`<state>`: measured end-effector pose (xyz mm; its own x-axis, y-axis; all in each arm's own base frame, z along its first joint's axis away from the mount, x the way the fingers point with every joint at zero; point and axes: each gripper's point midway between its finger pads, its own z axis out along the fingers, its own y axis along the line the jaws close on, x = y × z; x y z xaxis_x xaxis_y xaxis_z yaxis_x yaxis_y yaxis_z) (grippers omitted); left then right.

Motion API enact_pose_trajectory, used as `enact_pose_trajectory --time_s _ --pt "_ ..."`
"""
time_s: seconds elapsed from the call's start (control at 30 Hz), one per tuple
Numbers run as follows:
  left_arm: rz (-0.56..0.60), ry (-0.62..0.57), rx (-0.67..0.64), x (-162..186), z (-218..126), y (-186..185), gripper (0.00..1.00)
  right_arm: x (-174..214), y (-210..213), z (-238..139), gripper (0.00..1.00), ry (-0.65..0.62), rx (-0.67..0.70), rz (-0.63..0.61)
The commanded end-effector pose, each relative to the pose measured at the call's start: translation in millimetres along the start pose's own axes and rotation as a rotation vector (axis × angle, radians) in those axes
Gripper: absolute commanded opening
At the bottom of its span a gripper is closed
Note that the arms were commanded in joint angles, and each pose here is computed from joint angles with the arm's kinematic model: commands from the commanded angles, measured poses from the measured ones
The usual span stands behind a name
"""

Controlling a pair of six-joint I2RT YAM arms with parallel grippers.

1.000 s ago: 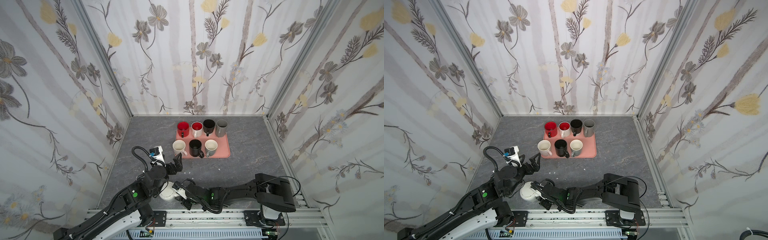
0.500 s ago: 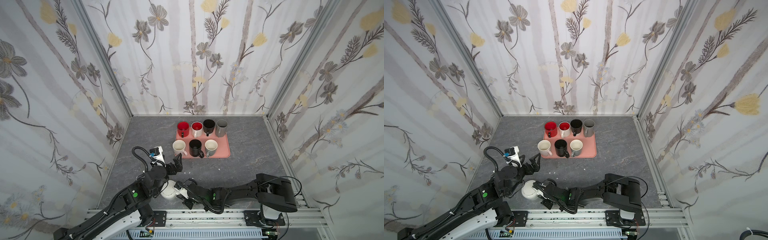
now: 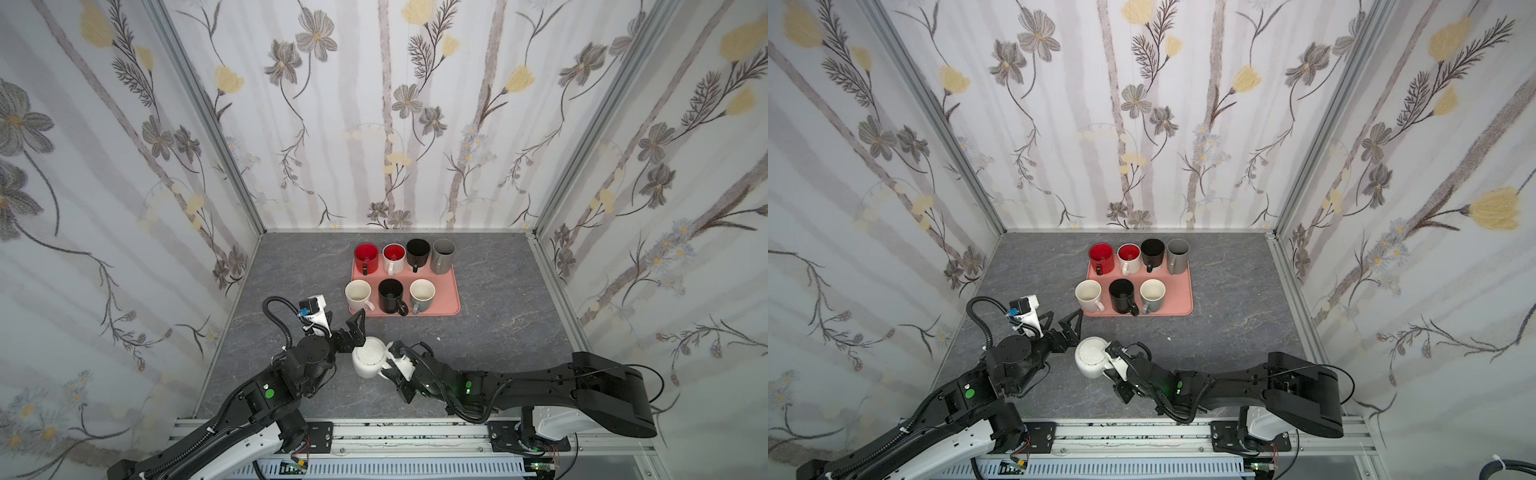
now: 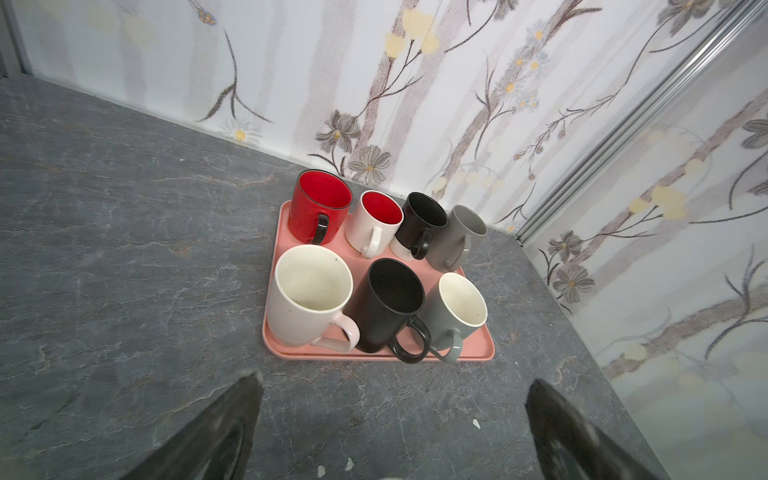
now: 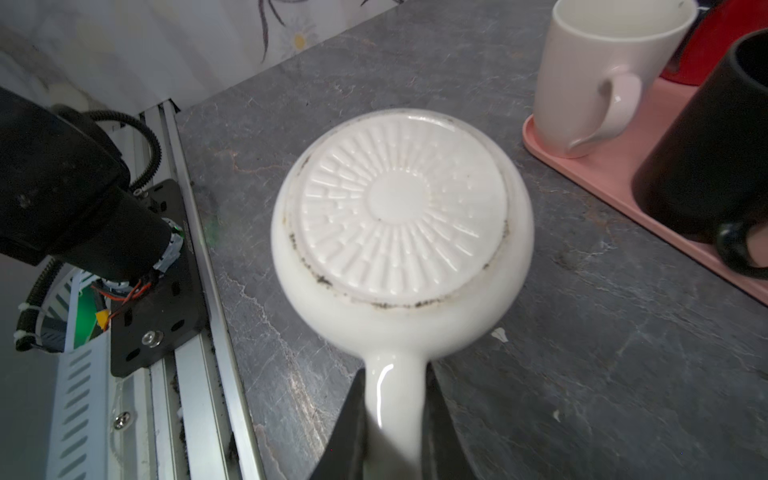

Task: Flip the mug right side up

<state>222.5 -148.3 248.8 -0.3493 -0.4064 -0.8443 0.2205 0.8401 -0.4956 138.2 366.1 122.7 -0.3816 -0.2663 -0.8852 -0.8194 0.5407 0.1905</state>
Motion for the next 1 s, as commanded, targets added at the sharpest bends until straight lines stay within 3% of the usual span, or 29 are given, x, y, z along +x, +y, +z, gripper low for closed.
enact_pose_trajectory --time_s 0.0,0.23,0.43,0.67,0.97 --pt "-0.042 -0.041 0.106 -9.6 -0.8 -18.6 1.0 -49.1 -15.3 -18.9 0.0 -0.197 0.032 0.088" --pt "-0.059 0.019 0.295 6.1 3.3 -48.9 1.0 -92.2 -57.9 -56.3 0.0 -0.377 0.072 0.192" --pt "-0.107 0.039 0.462 16.7 3.5 -72.9 0.91 -143.0 -79.0 -94.1 0.0 -0.592 0.047 0.275" --pt "-0.146 -0.017 0.643 4.1 -10.2 -100.0 0.81 -205.5 -76.9 -134.5 0.0 -0.824 -0.087 0.323" --pt "-0.194 -0.146 0.849 -21.9 -28.5 -128.3 0.69 -242.8 -55.0 -157.8 0.0 -0.977 -0.297 0.386"
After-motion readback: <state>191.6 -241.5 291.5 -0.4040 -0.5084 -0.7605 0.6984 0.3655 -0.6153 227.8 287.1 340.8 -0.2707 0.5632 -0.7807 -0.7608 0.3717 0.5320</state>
